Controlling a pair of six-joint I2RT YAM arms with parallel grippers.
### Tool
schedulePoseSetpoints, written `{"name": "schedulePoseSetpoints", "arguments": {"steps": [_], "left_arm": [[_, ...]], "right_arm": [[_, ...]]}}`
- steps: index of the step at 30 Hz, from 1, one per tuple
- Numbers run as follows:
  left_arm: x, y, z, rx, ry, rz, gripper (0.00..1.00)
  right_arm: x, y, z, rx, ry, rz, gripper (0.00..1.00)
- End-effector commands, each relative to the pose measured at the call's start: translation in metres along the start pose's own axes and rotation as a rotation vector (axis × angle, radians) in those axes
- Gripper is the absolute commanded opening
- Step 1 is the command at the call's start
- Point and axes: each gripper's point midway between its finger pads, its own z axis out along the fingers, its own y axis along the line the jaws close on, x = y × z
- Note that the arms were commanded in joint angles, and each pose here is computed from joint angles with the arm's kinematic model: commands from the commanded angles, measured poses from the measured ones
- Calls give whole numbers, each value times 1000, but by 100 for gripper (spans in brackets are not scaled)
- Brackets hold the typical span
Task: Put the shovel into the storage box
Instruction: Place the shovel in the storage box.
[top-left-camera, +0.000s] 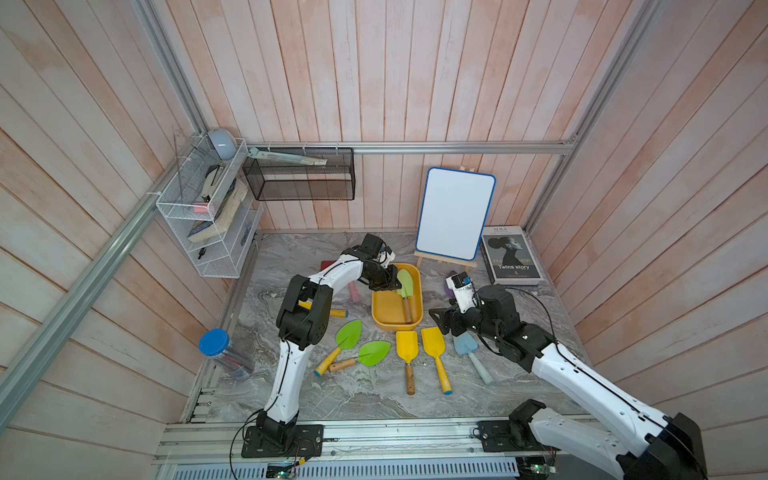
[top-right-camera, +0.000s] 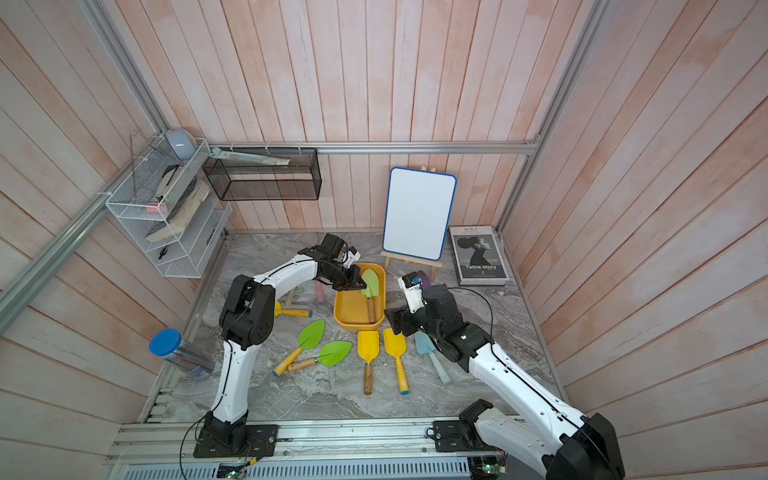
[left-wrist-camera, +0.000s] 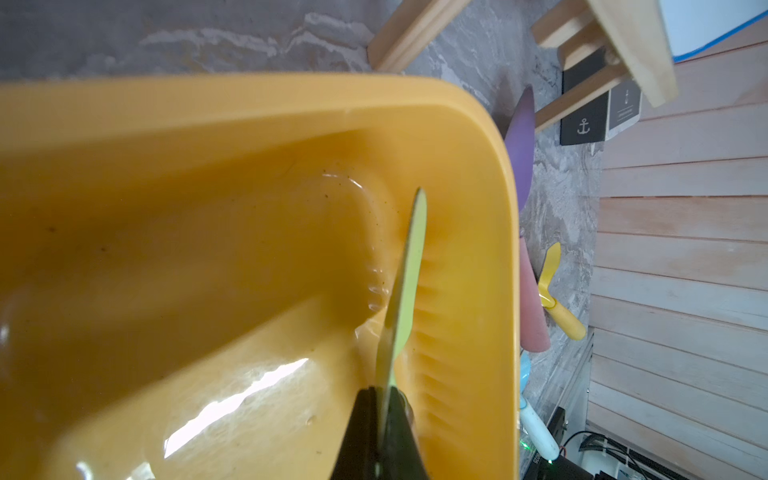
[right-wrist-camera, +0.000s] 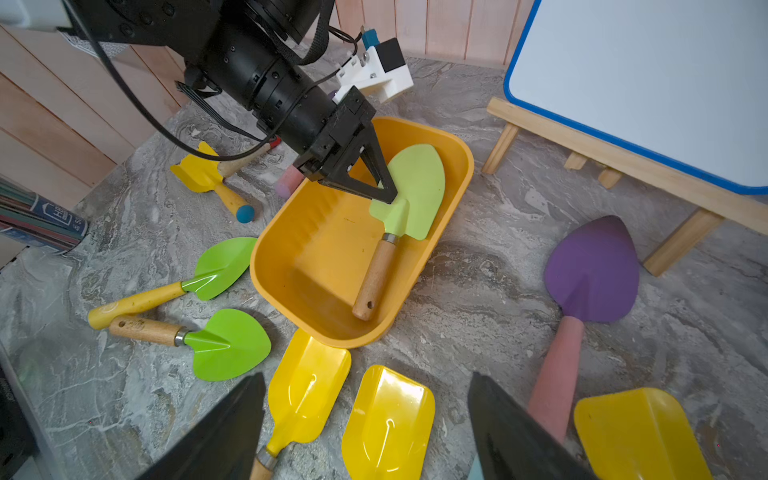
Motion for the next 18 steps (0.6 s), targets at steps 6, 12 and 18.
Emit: {"name": "schedulePoseSetpoints", "arguments": {"steps": [6, 12, 18], "left_arm": [[8, 12, 15, -74, 69, -19, 10], [9, 14, 19, -102, 82, -28, 18], [7, 12, 18, -137, 80, -25, 31]], "right_arm": [[-2, -2, 0, -5, -13, -7, 82], [-2, -3, -2, -1, -16, -7, 82], [-1, -5, -4, 4, -19, -4, 82]]}}
